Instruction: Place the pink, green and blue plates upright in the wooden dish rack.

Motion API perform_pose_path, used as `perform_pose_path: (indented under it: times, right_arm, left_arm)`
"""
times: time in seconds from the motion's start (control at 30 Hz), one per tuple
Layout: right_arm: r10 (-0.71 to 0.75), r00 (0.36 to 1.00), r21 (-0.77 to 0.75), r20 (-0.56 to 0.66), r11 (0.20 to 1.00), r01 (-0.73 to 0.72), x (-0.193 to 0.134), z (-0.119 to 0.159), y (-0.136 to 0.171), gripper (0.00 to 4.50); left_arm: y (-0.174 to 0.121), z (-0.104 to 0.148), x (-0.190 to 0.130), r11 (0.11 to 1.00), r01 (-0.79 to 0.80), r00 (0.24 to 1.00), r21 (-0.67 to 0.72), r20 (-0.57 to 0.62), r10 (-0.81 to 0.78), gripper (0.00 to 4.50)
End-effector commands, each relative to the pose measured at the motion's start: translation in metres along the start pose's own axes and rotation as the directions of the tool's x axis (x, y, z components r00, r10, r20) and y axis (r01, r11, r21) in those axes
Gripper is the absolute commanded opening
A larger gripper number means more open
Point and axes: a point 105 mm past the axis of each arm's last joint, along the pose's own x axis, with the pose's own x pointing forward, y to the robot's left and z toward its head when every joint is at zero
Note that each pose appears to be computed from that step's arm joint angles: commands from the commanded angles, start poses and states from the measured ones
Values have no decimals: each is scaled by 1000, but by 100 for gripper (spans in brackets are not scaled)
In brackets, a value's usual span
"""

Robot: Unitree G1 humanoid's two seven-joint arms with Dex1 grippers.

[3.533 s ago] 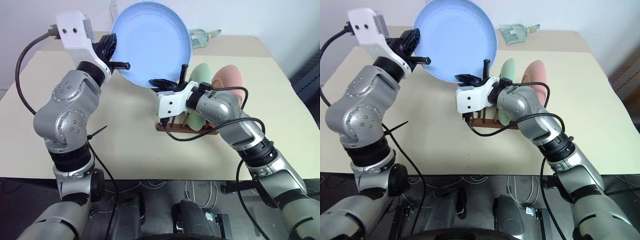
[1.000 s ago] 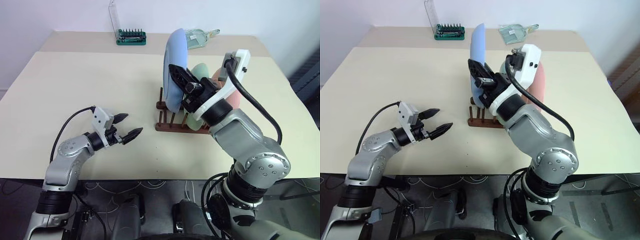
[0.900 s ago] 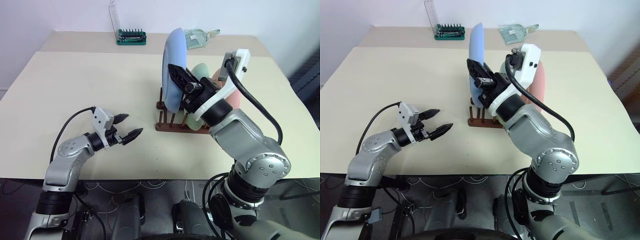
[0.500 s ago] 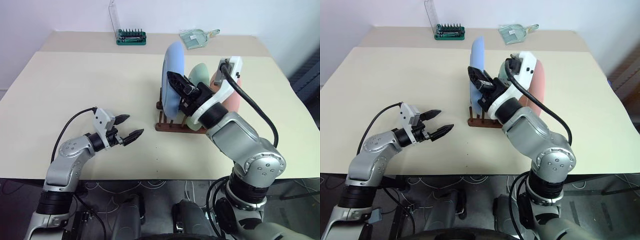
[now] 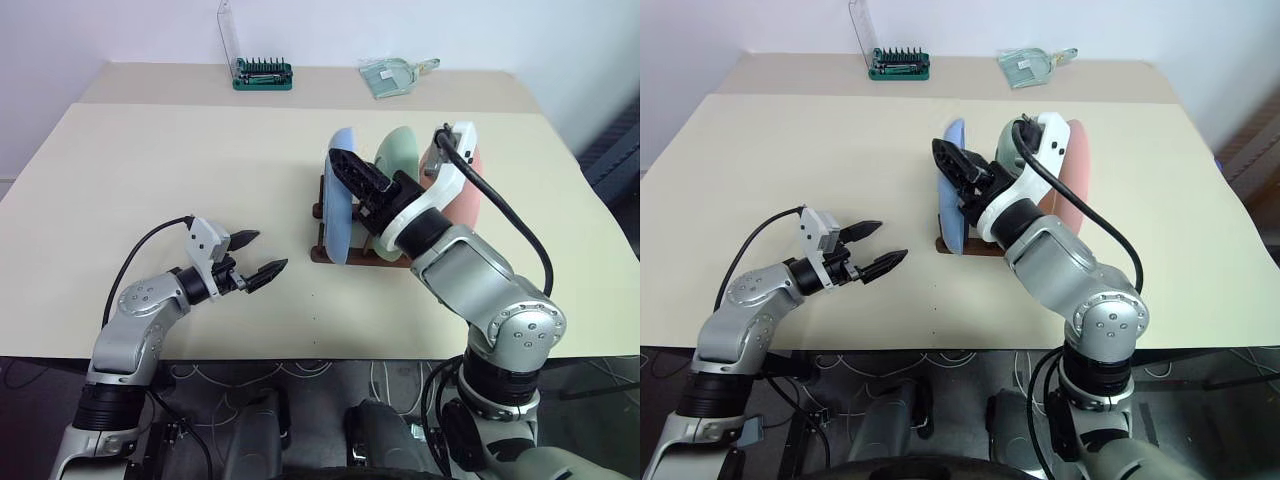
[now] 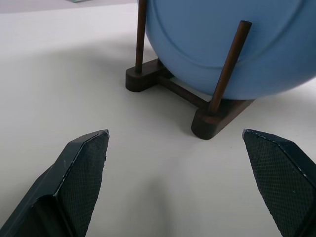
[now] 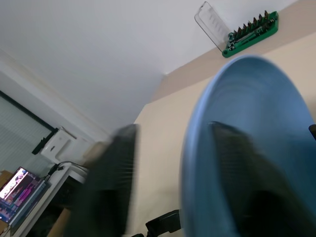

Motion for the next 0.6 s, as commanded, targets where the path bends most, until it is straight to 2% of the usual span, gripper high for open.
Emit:
perform_pose_path:
  times: [0.03, 0.2, 0.37, 0.47, 0.6]
  right_arm:
    - [35, 999, -11, 21, 999, -35, -2, 6, 8, 446]
    - [63, 997, -133, 34, 989, -58, -2, 15, 11, 446]
    - [146, 989, -330, 22, 935, -131, -5, 27, 23, 446]
    - [204, 979, -501, 9, 848, -172, -11, 40, 31, 446]
    - [267, 962, -720, 61, 679, -143, -39, 86, 34, 446]
  left_arm:
    - [-2, 4, -1, 1000, 3, 1000, 22, 24, -4, 450]
    - [-2, 2, -1, 1000, 4, 1000, 18, 25, -4, 450]
    - [-1, 0, 0, 1000, 6, 1000, 17, 27, -7, 450]
    - [0, 0, 2, 1000, 7, 999, 20, 33, -7, 450]
    - [4, 0, 4, 1000, -5, 999, 26, 44, 4, 450]
